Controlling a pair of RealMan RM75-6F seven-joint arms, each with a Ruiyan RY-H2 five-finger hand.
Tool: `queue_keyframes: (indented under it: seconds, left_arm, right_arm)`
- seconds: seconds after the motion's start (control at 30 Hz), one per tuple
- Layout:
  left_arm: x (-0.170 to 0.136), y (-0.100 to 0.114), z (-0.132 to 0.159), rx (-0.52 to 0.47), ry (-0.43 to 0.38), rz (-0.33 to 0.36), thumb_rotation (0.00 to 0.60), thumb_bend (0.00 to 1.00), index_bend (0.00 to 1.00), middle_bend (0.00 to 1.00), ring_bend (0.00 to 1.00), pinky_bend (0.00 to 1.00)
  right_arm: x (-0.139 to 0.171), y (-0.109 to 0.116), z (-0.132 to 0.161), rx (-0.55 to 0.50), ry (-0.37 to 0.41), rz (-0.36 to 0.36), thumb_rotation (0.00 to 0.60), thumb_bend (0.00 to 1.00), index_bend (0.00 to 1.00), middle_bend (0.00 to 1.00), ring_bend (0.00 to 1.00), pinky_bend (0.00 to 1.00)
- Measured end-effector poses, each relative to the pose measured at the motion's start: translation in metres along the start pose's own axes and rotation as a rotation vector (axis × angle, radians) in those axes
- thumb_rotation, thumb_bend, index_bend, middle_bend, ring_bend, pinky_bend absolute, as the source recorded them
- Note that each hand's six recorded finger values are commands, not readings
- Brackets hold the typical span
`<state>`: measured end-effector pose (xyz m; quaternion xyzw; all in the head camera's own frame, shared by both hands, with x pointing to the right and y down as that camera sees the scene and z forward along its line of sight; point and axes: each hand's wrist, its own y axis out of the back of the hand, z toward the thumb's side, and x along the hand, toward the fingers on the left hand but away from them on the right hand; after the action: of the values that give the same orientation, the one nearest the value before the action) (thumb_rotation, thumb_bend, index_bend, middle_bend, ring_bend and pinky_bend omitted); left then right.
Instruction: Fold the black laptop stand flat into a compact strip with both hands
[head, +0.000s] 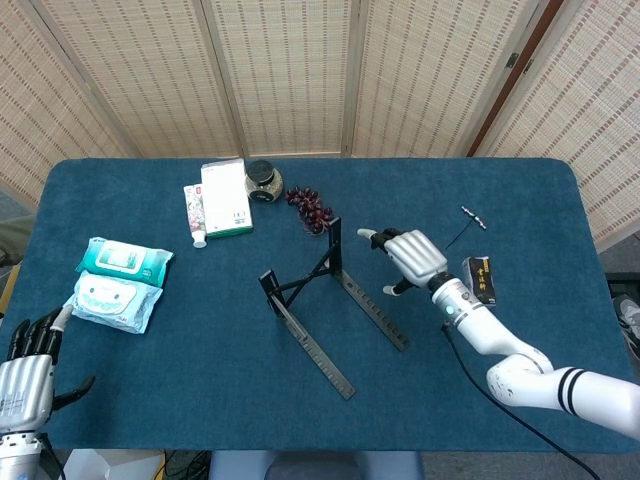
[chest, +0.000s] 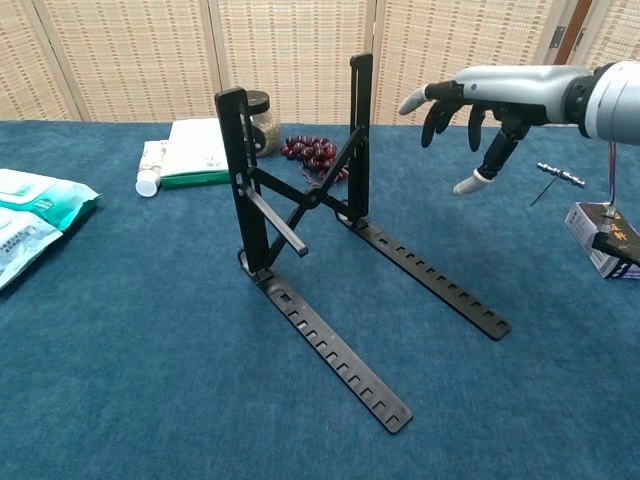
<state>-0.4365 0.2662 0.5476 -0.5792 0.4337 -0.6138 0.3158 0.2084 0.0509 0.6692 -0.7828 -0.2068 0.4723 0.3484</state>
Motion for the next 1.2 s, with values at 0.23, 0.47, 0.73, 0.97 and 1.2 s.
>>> queue_keyframes:
  seconds: [0.23, 0.47, 0.73, 0.97, 1.2]
  left_arm:
    - [-0.003, 0.000, -0.005, 0.001, 0.015, -0.001, 0.600, 0.15, 0.03, 0.09, 0.09, 0.00]
    - [-0.004, -0.001, -0.010, -0.001, 0.029, -0.002, 0.600, 0.15, 0.03, 0.09, 0.09, 0.00]
    - [-0.002, -0.003, -0.006, -0.001, 0.014, -0.006, 0.600, 0.15, 0.03, 0.09, 0.09, 0.00]
    - [0.001, -0.005, -0.001, 0.003, 0.000, -0.018, 0.600, 0.15, 0.03, 0.09, 0.09, 0.00]
    - [0.003, -0.005, 0.002, 0.002, -0.005, -0.017, 0.600, 0.15, 0.03, 0.09, 0.09, 0.00]
  right_arm:
    - [-0.011, -0.009, 0.009, 0.027, 0.005, 0.066, 0.600, 0.14, 0.15, 0.41, 0.29, 0.45]
    - [0.001, -0.028, 0.009, 0.168, 0.037, 0.145, 0.600, 0.15, 0.10, 0.47, 0.36, 0.53]
    - [0.016, -0.038, -0.001, 0.273, 0.033, 0.150, 0.600, 0.22, 0.00, 0.81, 0.71, 0.83]
    - [0.028, -0.049, -0.003, 0.364, 0.037, 0.123, 0.600, 0.29, 0.00, 0.95, 0.88, 0.97]
    - [0.023, -0.057, 0.007, 0.418, 0.051, 0.074, 0.600, 0.31, 0.00, 0.99, 0.93, 1.00]
